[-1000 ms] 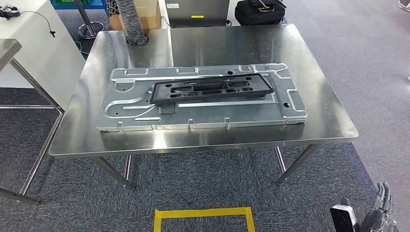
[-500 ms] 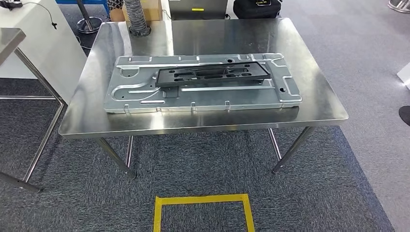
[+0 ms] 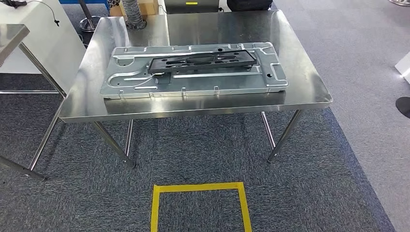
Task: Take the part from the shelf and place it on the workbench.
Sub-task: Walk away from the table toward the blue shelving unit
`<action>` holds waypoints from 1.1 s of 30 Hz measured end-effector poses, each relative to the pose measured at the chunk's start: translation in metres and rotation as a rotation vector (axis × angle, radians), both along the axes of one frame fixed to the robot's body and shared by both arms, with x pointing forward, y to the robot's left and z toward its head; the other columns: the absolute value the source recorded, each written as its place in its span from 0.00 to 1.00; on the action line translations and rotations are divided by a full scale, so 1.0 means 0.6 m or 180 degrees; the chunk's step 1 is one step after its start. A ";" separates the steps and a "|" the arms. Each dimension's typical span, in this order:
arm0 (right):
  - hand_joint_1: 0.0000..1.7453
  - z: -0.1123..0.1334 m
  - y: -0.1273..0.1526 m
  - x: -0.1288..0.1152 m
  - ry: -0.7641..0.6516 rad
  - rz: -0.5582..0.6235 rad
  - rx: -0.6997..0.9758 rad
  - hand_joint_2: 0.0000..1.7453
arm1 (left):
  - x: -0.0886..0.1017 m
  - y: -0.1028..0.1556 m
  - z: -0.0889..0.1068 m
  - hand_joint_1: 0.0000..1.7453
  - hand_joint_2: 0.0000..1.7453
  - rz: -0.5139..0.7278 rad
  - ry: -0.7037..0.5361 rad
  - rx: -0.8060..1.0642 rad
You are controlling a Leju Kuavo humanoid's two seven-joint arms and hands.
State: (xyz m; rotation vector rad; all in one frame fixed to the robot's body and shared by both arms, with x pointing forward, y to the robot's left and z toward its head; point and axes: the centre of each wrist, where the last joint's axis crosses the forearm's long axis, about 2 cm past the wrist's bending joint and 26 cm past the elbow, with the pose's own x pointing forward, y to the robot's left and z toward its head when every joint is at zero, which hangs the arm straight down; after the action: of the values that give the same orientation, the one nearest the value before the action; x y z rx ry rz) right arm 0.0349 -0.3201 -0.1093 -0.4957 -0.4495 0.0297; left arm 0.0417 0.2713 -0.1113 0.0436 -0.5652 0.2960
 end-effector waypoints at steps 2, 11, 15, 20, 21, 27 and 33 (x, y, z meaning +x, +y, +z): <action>0.00 0.000 0.002 0.001 -0.0023 0.0010 0.0044 0.00 | 0.003 0.000 0.000 0.00 0.00 -0.0032 0.0001 0.0004; 0.00 -0.002 0.022 -0.002 -0.0003 -0.0067 0.0158 0.00 | 0.000 0.008 0.000 0.00 0.00 -0.0064 0.0006 0.0062; 0.00 -0.002 0.034 -0.001 0.0039 -0.0086 0.0209 0.00 | 0.000 0.022 -0.001 0.00 0.00 -0.0061 -0.0004 0.0121; 0.00 -0.002 0.041 0.002 0.0235 -0.0158 0.0237 0.00 | -0.002 0.056 -0.001 0.00 0.00 0.0001 0.0053 0.0295; 0.00 -0.002 0.042 0.002 0.0278 -0.0170 0.0236 0.00 | -0.005 0.066 -0.001 0.00 0.00 0.0011 0.0088 0.0334; 0.00 -0.002 0.049 0.000 0.0347 -0.0131 0.0291 0.00 | -0.013 0.119 0.002 0.00 0.00 0.0068 0.0177 0.0525; 0.00 -0.001 0.071 0.007 0.0180 -0.0071 0.0425 0.00 | -0.006 0.123 0.003 0.00 0.00 -0.0043 0.0162 0.0503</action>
State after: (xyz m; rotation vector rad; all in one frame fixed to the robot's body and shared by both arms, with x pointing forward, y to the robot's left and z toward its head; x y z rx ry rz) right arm 0.0393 -0.2777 -0.1102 -0.3676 -0.3876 -0.0079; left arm 0.0384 0.3452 -0.1094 0.1993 -0.5372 0.2359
